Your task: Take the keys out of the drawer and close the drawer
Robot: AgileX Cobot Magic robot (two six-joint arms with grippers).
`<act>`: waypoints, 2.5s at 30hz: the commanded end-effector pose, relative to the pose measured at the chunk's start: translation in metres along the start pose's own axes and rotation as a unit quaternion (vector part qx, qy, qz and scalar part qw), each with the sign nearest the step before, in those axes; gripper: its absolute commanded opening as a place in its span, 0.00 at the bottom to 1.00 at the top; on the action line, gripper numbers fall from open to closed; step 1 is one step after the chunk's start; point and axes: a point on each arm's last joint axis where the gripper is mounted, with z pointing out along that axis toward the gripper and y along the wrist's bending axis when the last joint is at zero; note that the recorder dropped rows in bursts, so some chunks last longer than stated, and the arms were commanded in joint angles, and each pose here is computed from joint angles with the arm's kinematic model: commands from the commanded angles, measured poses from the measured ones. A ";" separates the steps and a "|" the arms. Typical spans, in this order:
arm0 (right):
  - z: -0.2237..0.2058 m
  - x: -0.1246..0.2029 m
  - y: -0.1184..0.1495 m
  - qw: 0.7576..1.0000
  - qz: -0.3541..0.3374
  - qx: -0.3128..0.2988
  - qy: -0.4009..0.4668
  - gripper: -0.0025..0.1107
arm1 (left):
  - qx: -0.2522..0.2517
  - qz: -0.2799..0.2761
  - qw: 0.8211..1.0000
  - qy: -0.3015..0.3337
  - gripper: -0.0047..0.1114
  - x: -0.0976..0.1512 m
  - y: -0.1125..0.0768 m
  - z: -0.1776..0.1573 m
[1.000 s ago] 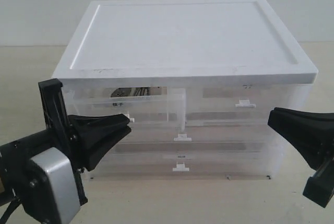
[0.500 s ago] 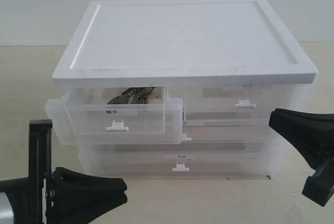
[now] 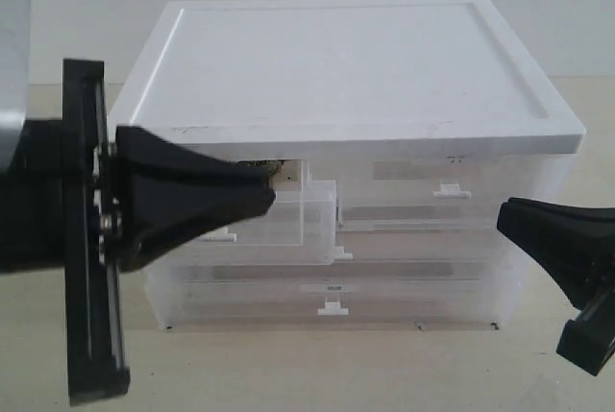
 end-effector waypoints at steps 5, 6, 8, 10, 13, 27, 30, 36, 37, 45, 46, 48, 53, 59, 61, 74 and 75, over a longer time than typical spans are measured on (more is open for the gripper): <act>0.000 -0.001 -0.002 1.000 0.000 0.004 -0.002 0.02 | 0.009 -0.075 0.997 0.003 0.17 -0.051 0.033 0.015; 0.000 -0.001 -0.002 1.000 0.000 0.004 -0.002 0.02 | 0.014 -0.063 0.998 -0.006 0.21 -0.058 0.036 0.018; 0.000 -0.001 -0.002 1.000 0.000 0.007 0.000 0.02 | 0.007 -0.055 0.998 -0.011 0.28 -0.065 0.044 0.024; 0.000 -0.001 -0.003 1.000 0.000 0.010 0.003 0.02 | -0.018 -0.022 1.000 -0.007 0.33 -0.067 0.053 0.028; 0.000 -0.001 -0.003 1.000 0.000 0.010 0.003 0.02 | -0.089 0.054 0.994 0.022 0.34 -0.061 0.068 0.032; 0.000 -0.001 -0.003 1.000 0.002 0.012 0.001 0.02 | -0.355 -0.163 0.874 0.290 0.34 -0.054 0.133 -0.001; 0.000 -0.001 -0.003 1.000 0.002 0.012 0.001 0.02 | -0.207 -0.160 0.893 0.366 0.34 -0.060 0.124 0.005; 0.000 -0.001 -0.003 1.000 0.002 0.012 0.001 0.02 | 0.121 -0.012 0.939 0.323 0.34 -0.083 0.083 0.011; 0.000 -0.001 -0.003 1.000 0.002 0.012 0.001 0.02 | 0.139 -0.003 0.941 0.309 0.34 -0.083 0.080 0.014; 0.000 -0.001 -0.003 1.000 0.003 0.012 0.002 0.02 | 0.158 0.062 0.913 0.371 0.34 -0.037 0.074 0.019; 0.000 -0.001 -0.003 1.000 0.003 0.012 0.002 0.02 | 0.150 0.077 0.916 0.364 0.37 -0.032 0.075 0.022; 0.000 -0.001 -0.003 1.000 0.003 0.012 0.002 0.02 | 0.134 0.091 0.920 0.358 0.42 -0.030 0.077 0.024; 0.000 -0.001 -0.003 1.000 0.003 0.012 0.002 0.02 | 0.137 0.097 0.910 0.379 0.49 -0.014 0.073 0.025; 0.000 0.000 -0.003 1.000 0.004 0.010 0.005 0.02 | 0.145 0.089 0.906 0.388 0.33 -0.003 0.068 0.025; 0.000 0.000 -0.003 1.000 0.005 0.011 0.005 0.02 | 0.145 0.089 0.906 0.388 0.24 -0.003 0.068 0.025; 0.000 0.000 -0.003 1.000 0.005 0.011 0.005 0.02 | 0.218 0.087 0.886 0.400 0.08 -0.011 0.039 0.030; 0.000 0.000 -0.003 1.000 0.005 0.011 0.005 0.02 | 0.219 0.079 0.886 0.402 0.08 -0.011 0.037 0.031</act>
